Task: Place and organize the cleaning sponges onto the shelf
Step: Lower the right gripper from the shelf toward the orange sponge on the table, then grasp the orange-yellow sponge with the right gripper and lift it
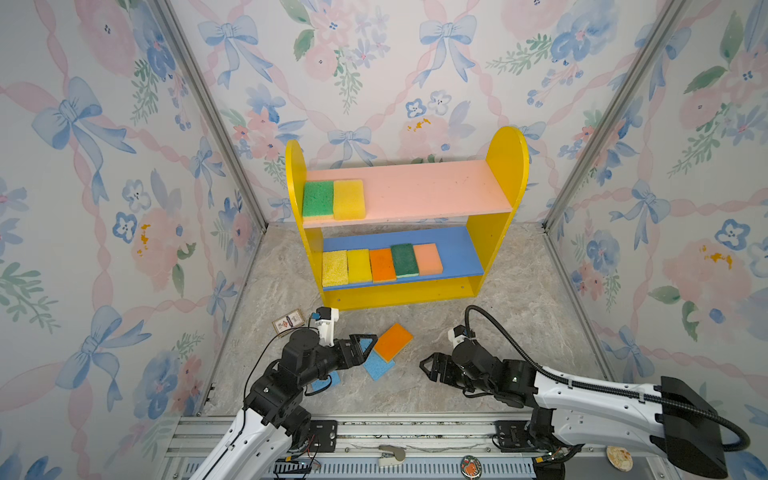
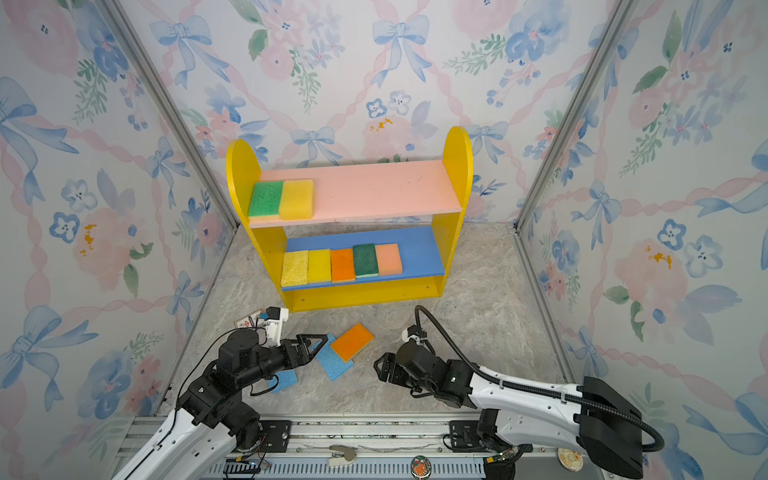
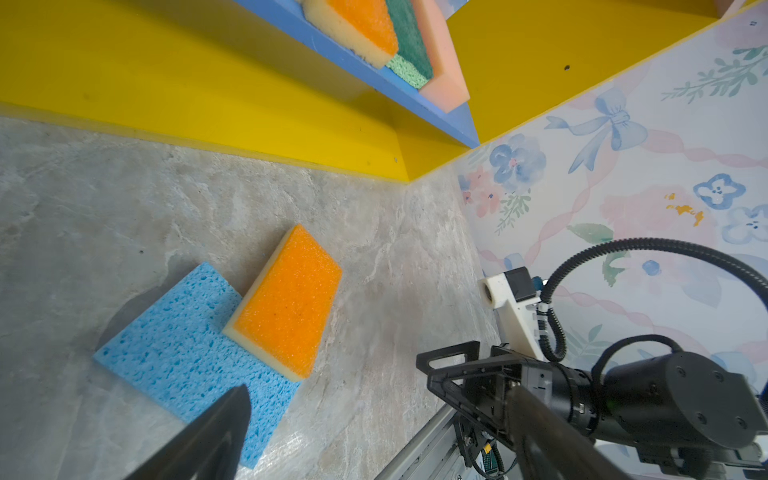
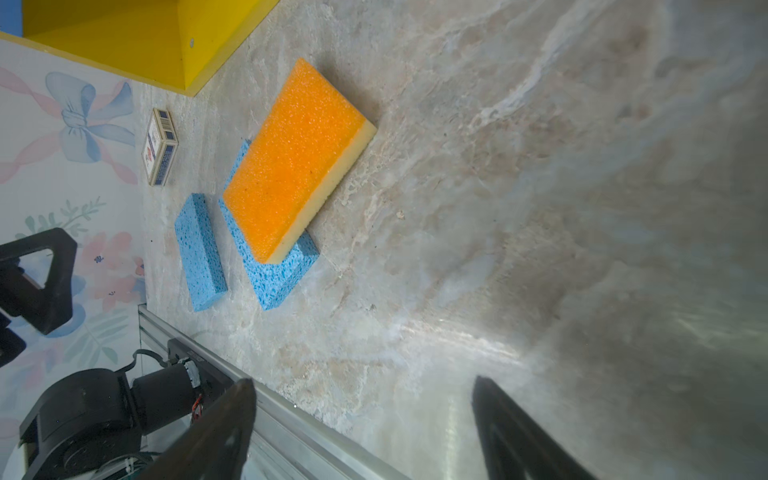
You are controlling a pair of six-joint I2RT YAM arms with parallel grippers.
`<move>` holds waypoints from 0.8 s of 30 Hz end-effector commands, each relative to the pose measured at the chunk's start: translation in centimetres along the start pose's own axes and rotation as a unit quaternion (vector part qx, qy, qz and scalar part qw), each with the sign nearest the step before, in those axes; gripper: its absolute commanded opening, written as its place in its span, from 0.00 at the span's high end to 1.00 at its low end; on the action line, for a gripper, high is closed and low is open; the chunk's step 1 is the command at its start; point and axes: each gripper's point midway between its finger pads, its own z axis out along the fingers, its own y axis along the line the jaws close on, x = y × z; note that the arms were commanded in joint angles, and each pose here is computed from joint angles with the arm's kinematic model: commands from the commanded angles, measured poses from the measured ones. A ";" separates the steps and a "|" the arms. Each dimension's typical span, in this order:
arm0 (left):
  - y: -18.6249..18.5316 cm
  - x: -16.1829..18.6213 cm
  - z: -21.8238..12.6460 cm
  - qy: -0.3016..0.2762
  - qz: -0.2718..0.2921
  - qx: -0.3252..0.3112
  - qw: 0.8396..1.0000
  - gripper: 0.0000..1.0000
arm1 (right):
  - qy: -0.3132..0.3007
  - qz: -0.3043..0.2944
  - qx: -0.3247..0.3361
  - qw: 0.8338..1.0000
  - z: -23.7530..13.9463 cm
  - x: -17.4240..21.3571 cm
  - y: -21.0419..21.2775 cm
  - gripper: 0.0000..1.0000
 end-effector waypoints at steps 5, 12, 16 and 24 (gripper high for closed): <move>-0.6 -0.3 -0.2 -0.009 0.005 0.019 1.000 0.02 | -0.003 0.060 -0.090 0.994 3.4 0.0 4.0 0.19; -0.9 -0.5 -0.4 -0.014 0.012 0.023 1.000 0.02 | 0.010 0.102 -0.103 0.989 6.8 0.9 3.6 0.26; -1.1 -0.6 -0.5 -0.017 0.015 0.026 0.999 0.02 | 0.014 0.144 -0.121 0.982 8.5 1.4 3.3 0.34; -1.3 -0.8 -0.7 -0.022 0.019 0.027 0.999 0.02 | 0.001 0.204 -0.098 0.974 11.8 2.0 0.1 0.39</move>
